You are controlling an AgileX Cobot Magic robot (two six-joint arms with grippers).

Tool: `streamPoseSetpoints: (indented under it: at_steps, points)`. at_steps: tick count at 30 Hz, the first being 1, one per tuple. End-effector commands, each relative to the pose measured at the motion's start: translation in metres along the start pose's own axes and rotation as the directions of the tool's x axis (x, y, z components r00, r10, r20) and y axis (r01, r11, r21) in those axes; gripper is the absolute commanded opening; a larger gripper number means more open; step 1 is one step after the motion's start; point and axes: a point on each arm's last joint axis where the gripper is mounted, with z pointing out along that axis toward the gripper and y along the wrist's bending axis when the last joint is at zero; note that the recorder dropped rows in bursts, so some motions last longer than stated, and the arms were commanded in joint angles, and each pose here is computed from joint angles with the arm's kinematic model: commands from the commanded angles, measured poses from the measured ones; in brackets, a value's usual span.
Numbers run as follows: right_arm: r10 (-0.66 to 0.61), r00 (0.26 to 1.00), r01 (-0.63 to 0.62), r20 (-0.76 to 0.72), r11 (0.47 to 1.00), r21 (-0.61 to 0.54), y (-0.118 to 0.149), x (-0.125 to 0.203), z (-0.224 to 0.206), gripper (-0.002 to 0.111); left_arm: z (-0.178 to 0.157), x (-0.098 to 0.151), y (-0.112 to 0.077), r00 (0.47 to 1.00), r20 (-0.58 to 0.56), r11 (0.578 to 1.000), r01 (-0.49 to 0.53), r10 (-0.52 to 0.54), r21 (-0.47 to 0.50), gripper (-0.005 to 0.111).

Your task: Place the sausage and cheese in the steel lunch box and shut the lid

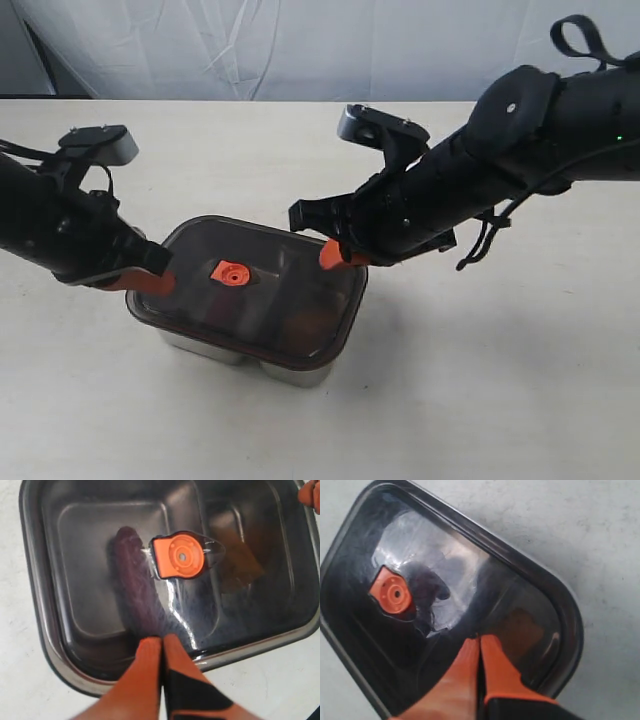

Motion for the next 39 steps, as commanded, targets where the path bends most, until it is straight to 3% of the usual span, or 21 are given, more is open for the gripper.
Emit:
streamPoseSetpoints:
  at_steps: [1,21,30,39]
  points:
    - [0.021,0.999,-0.02,-0.036,1.0,0.016,-0.007,0.0,0.015,0.0,0.015,0.001,0.006,0.998,-0.054,1.0,0.016,-0.016,0.006,0.0]
    - [0.056,0.989,-0.05,-0.14,0.998,0.048,-0.021,0.011,0.042,0.0,0.056,0.015,0.03,0.956,-0.255,0.989,0.139,-0.145,-0.04,0.0]
    - [0.033,0.987,-0.033,-0.157,0.999,0.004,-0.016,0.012,0.038,0.0,0.056,0.016,0.032,0.951,-0.259,0.986,0.156,-0.167,-0.066,0.0]
    - [-0.02,0.997,0.018,-0.07,0.999,-0.029,-0.002,0.004,0.014,0.0,0.056,0.016,0.032,0.951,-0.257,0.985,0.156,-0.169,-0.073,0.0]
